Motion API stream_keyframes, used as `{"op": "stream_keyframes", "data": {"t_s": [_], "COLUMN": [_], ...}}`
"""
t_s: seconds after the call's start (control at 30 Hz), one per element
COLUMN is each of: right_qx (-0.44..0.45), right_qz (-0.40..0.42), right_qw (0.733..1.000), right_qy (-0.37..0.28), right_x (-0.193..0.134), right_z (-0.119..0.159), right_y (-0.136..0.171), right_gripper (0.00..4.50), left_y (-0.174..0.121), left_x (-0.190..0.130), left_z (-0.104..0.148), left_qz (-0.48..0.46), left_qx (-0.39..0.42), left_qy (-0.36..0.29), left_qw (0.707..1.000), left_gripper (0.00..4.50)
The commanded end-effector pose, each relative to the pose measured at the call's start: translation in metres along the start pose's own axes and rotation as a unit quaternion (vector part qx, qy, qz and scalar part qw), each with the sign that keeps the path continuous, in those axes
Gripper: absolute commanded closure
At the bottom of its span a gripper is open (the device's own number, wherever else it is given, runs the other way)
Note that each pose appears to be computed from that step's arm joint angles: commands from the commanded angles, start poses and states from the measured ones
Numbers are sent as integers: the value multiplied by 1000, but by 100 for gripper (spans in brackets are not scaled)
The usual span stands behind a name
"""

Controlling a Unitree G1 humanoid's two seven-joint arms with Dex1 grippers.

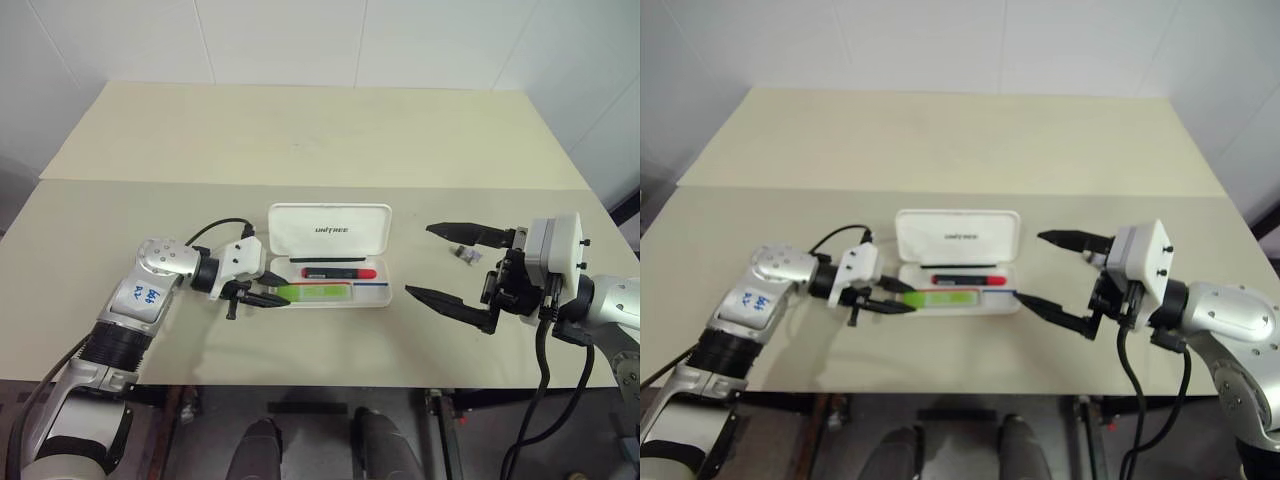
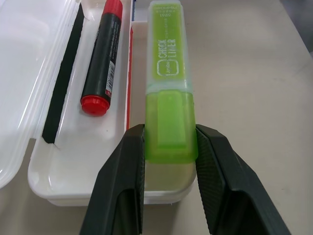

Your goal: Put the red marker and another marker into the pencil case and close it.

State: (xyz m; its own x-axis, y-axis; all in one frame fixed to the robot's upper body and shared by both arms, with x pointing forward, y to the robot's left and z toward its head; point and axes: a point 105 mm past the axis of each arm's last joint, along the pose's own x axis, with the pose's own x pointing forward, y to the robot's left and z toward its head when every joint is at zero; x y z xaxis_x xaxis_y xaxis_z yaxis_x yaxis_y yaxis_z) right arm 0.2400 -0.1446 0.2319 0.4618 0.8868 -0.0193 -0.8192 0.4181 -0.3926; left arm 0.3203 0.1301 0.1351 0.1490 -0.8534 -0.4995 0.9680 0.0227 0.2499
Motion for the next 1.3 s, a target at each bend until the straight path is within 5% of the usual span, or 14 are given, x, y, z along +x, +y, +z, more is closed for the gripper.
{"op": "stream_keyframes", "data": {"t_s": [0.03, 0.63, 1.3], "right_qx": [-16, -11, -11], "right_qz": [2, 4, -7], "right_qw": [1000, 1000, 1000], "right_qy": [-15, -17, -13], "right_x": [1, 3, 0], "right_z": [8, 6, 6], "right_y": [5, 7, 8], "right_gripper": [0, 0, 0], "left_y": [7, 6, 11], "left_x": [-1, -9, -4], "left_z": [11, 26, 9], "left_qz": [10, 6, -17], "left_qx": [15, 24, 34], "left_qy": [-5, -12, 9], "left_qw": [1000, 1000, 999], "left_gripper": [350, 350, 350]}}
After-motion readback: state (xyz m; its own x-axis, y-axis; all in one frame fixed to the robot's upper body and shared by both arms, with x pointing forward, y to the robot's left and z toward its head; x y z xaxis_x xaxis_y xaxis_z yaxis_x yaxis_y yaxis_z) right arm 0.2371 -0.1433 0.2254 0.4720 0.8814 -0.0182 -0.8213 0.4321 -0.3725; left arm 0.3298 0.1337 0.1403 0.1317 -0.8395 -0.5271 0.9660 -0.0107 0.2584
